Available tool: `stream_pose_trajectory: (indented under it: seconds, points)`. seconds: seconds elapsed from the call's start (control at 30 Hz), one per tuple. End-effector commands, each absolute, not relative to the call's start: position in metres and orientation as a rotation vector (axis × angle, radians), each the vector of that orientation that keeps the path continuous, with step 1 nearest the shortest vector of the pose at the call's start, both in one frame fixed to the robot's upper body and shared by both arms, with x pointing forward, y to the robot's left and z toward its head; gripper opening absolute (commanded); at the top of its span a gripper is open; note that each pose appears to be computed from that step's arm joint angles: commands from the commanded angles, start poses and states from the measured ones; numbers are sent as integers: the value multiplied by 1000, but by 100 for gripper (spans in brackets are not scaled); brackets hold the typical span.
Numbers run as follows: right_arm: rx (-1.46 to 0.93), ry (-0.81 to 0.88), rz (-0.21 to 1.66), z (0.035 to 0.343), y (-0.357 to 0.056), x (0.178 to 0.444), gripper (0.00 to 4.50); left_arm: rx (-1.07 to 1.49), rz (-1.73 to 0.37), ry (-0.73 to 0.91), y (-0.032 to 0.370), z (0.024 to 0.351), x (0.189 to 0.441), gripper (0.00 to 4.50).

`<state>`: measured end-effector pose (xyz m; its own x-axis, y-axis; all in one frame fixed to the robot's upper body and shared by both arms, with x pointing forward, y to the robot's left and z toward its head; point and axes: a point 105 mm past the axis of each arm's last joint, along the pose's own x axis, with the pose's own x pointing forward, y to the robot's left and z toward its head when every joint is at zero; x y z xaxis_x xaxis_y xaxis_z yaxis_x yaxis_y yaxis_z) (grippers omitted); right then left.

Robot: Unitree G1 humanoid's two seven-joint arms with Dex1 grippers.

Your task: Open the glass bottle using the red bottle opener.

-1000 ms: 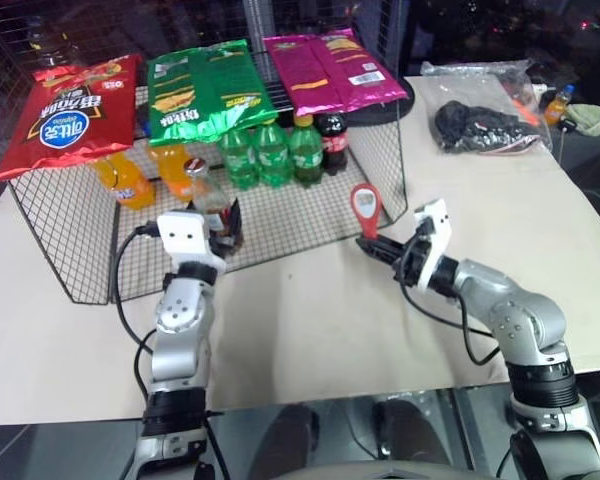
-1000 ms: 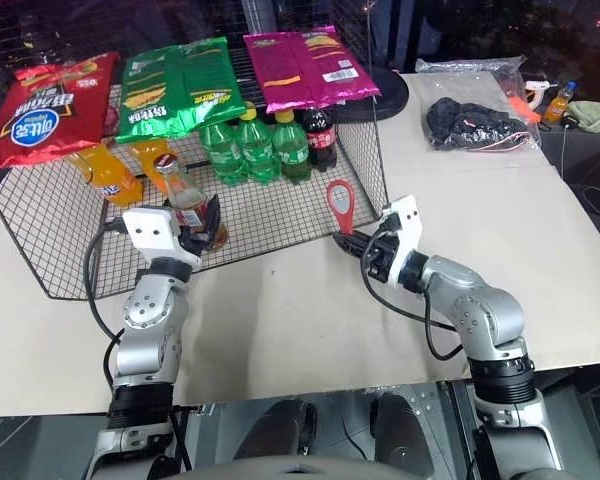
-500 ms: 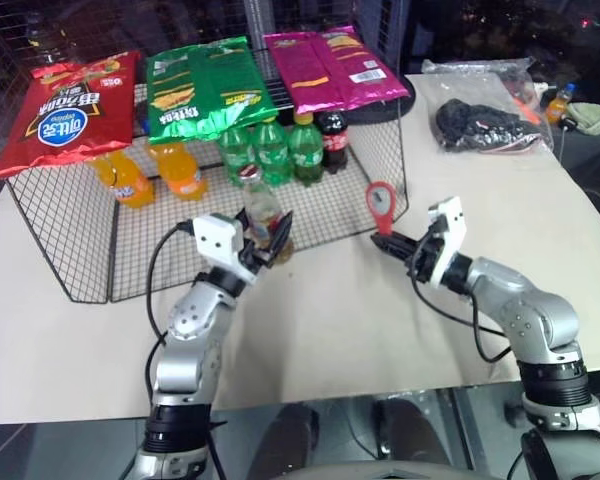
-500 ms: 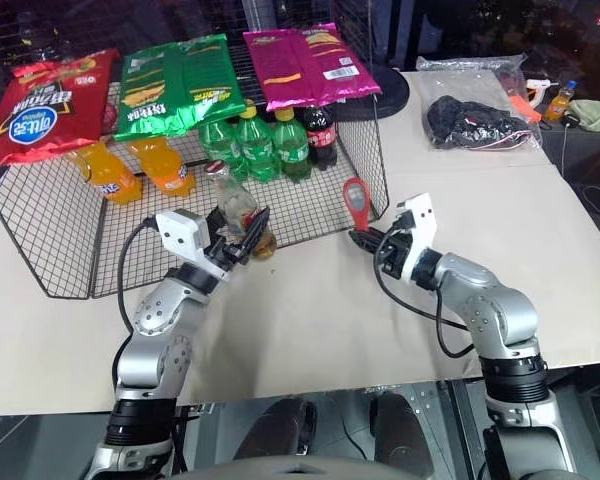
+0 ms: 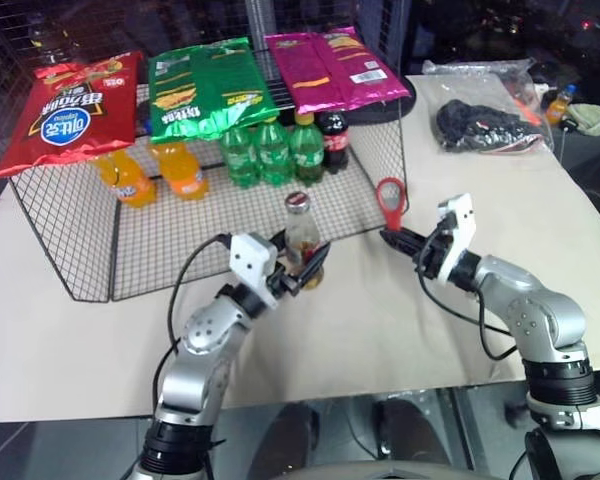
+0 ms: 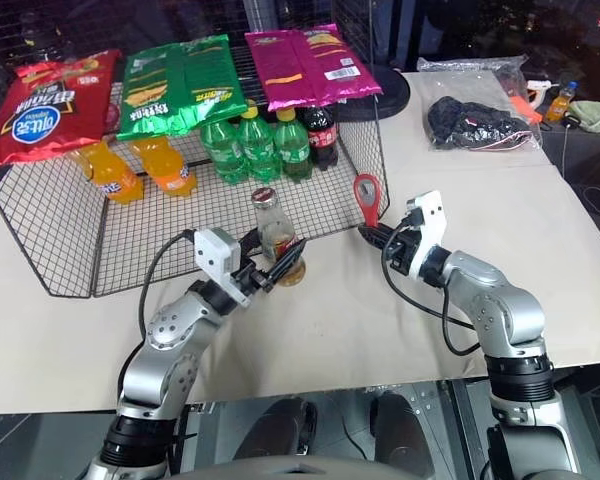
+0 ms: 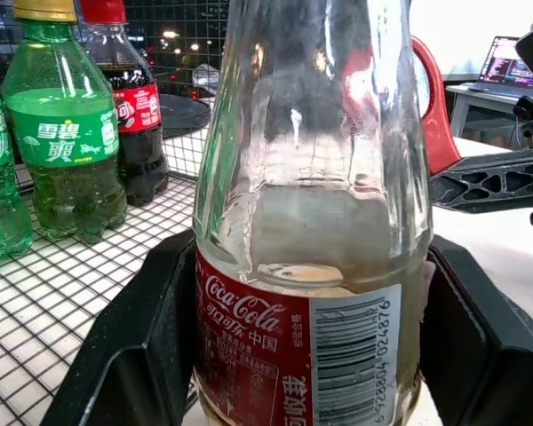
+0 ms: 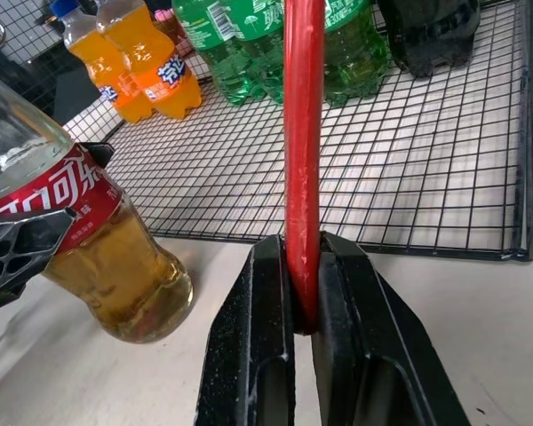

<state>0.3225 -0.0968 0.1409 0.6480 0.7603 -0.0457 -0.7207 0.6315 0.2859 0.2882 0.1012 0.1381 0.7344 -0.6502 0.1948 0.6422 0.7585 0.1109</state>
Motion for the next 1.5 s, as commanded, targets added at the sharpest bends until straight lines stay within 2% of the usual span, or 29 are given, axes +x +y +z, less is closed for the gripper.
stream_pose_trajectory:
  seconds: [0.03,0.2,0.23,0.27,0.33,0.53,0.83,1.5]
  points:
    - [252,116,847,151,-99,321,0,26,-783,-305,90,153,275,266]
    - [254,114,843,151,-99,322,0,39,-773,-310,90,153,276,266]
    - [255,114,843,151,-98,323,0,36,-768,-314,91,154,277,346]
    - [255,113,844,151,-98,323,0,34,-764,-316,91,154,277,366]
    - [256,112,844,151,-97,323,0,47,-762,-322,91,156,277,444]
    - [256,111,846,151,-96,324,0,16,-749,-350,94,162,276,447]
    - [260,111,845,149,-96,325,0,-12,-753,-421,101,188,266,447]
    - [267,112,861,149,-91,325,0,1,-789,-379,107,183,255,447]
